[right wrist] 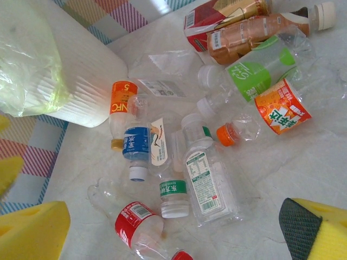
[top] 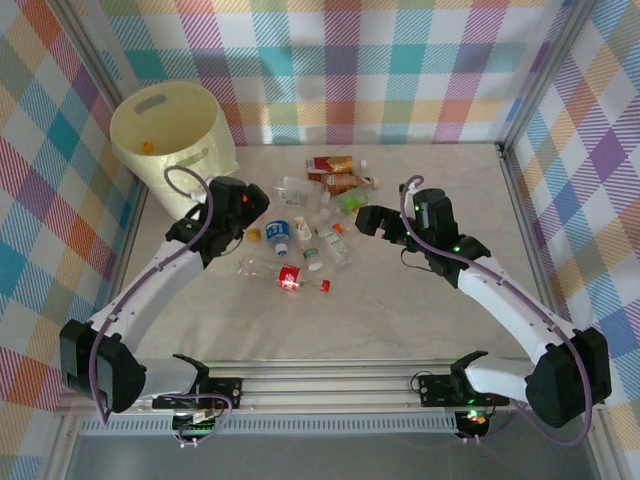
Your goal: Put the plastic bottles in the bin
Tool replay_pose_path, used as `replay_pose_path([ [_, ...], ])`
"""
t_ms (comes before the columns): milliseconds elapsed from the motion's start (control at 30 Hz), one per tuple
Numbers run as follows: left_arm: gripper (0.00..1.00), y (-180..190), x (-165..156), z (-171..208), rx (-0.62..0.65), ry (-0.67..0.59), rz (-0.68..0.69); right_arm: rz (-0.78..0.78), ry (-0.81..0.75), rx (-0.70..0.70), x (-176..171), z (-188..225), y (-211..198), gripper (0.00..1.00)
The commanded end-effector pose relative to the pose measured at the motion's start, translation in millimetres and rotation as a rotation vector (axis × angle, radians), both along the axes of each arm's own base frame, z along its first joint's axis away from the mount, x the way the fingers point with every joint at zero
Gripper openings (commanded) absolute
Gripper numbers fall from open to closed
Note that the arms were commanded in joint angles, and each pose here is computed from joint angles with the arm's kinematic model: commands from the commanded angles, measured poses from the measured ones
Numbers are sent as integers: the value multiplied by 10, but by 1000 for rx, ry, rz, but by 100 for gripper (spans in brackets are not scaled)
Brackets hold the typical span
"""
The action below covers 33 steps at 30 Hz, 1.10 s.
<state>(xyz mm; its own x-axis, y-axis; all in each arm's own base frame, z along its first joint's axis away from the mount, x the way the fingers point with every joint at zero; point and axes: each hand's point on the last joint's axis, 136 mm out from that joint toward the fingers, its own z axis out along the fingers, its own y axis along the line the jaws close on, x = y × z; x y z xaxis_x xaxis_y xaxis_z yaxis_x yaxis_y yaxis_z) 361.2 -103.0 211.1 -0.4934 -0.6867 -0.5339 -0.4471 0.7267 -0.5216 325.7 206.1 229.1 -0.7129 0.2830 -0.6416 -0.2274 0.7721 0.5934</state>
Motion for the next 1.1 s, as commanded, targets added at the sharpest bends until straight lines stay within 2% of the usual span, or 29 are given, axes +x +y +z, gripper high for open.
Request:
replay_pose_path([
  [0,100,-44,-120,-342,-88,135,80,11,-20,29,19,127,58,100],
  [67,100,-60,-217,-570,-110,227,109,10,-13,23,9,106,50,100],
  [167,100,-158,-306,-902,-212,292,147,2,-6,11,0,70,25,100],
  [267,100,-112,-436,-1174,-243,358,228,-8,5,0,-10,33,0,100],
  [433,100,-54,-525,-1378,-278,384,315,-12,12,-14,-23,9,-20,100],
  [600,99,-66,-529,-1552,-294,418,344,-12,18,-14,-15,-3,-16,100],
  [733,92,-150,-490,-1696,-378,429,370,-2,26,-9,-28,2,2,100],
  [1067,76,-168,-440,-1901,-417,422,417,-5,35,-13,-87,2,-33,100],
])
